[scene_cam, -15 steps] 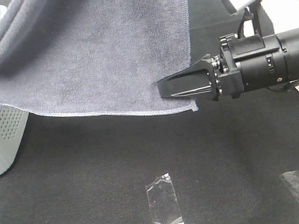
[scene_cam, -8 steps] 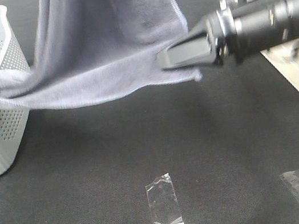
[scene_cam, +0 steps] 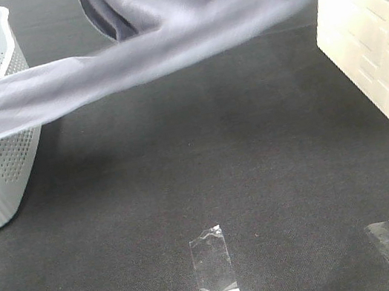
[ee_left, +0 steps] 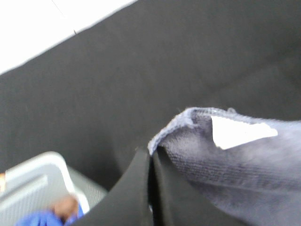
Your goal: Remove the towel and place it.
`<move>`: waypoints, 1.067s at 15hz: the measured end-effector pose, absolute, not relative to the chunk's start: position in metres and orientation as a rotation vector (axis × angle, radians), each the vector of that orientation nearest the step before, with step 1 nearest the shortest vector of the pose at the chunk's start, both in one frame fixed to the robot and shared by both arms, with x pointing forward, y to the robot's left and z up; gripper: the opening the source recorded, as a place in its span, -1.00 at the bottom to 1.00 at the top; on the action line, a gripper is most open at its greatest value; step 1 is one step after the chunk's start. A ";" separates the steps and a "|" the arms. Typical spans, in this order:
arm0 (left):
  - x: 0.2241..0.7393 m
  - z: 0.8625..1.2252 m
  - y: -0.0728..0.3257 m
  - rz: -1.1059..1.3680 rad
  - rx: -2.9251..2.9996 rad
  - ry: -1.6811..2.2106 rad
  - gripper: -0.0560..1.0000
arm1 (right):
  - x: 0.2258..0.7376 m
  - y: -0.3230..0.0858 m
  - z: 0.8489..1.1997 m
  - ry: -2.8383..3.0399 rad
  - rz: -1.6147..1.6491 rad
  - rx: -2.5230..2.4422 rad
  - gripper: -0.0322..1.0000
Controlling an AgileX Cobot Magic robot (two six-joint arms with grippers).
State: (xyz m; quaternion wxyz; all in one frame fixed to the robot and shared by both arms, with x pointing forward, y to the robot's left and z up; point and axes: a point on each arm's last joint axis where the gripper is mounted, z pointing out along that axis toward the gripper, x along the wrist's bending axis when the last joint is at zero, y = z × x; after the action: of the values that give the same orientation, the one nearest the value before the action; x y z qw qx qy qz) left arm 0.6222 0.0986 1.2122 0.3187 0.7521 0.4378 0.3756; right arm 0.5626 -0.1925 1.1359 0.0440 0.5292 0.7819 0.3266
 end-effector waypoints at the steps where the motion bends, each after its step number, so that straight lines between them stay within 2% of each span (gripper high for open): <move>1: 0.635 1.214 0.102 1.022 1.893 1.100 -0.89 | 0.579 -0.194 1.163 2.303 1.009 1.561 -0.94; 5: 0.648 1.241 0.109 1.123 1.647 0.925 -0.89 | 0.613 -0.189 1.218 2.135 1.132 1.390 -0.94; 9: 0.642 1.277 0.119 1.198 1.501 0.849 -0.89 | 0.607 -0.204 1.279 1.891 1.106 1.190 -0.94; 12: 0.635 1.295 0.120 1.187 1.402 0.822 -0.89 | 0.607 -0.217 1.286 1.821 0.954 1.150 -0.94; 16: 0.637 1.289 0.120 1.172 1.437 0.861 -0.89 | 0.606 -0.216 1.286 1.828 0.956 1.151 -0.94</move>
State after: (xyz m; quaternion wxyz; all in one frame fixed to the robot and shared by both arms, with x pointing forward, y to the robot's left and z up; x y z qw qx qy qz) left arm 0.6369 0.1203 1.2892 0.5213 0.5997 0.3594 0.4893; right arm 0.6061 -0.2158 1.2859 0.3798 0.4508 0.7158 0.3744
